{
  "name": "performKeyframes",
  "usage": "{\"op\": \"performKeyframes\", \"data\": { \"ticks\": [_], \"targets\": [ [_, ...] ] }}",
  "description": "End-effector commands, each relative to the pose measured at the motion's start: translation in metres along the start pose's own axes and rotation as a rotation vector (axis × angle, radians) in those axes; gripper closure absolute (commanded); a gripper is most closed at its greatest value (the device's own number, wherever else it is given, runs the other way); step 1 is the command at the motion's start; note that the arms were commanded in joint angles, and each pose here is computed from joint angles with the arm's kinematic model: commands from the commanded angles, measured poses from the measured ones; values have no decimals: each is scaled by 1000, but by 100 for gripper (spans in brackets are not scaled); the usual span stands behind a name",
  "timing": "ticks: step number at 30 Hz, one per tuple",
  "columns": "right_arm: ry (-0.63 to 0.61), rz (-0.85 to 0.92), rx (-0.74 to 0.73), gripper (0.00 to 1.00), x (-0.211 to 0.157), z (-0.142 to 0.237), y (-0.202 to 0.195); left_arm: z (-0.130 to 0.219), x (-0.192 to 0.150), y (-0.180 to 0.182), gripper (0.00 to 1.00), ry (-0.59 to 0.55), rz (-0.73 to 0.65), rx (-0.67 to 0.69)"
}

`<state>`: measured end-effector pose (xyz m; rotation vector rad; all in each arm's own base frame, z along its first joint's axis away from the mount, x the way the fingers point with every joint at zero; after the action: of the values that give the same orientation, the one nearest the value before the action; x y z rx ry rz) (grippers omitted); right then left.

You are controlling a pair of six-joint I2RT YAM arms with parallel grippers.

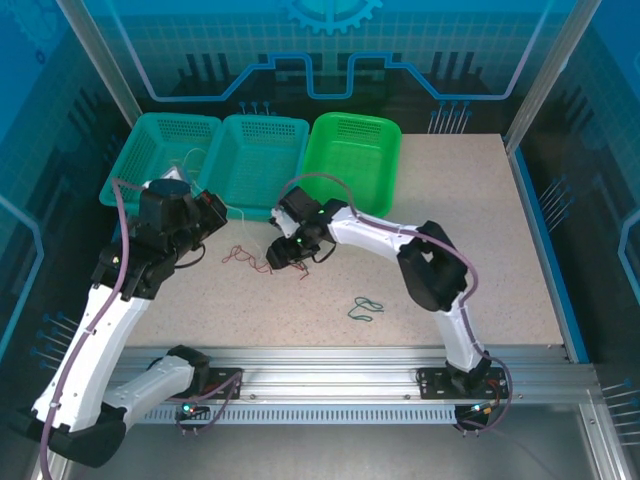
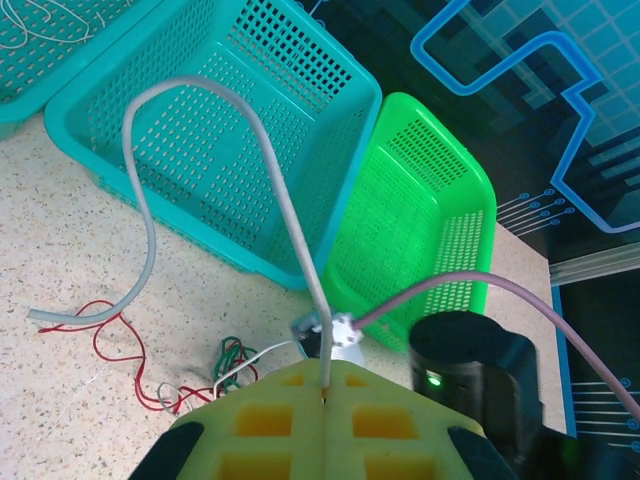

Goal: Untangle the cables

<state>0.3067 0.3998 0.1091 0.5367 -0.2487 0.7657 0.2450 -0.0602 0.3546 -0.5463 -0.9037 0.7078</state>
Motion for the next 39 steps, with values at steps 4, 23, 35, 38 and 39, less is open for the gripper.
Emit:
{"op": "performKeyframes", "data": {
  "ticks": [4,23,35,38,39],
  "targets": [
    [124,48,-152,44,-6,-21,-24,5,-1,11,100,-9,-29,32],
    [165,-192,-222,90,-85,15,-90,33,36,24,100,-171,48,84],
    [27,-744,-236,93,-194,92,-186,59,90,13,100,-321,165,46],
    [46,-769,-261,94,-193,95,-188,62,101,5,100,-339,178,20],
    [51,-777,-261,95,-193,95,-188,64,106,1,100,-348,180,12]
  ]
}}
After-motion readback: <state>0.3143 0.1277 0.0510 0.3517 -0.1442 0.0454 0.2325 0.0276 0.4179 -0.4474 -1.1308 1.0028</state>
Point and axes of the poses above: each hand's point on the last joint's axis, 136 mm out from that joint toward the fingers, its own z axis back along the fingers, its own y axis along the line the jaws close on, x = y × z, the point moved 4 cm from there along z, back along the fingers, and after that the axes turned 10 degrees about z, right-handed, at the moved point
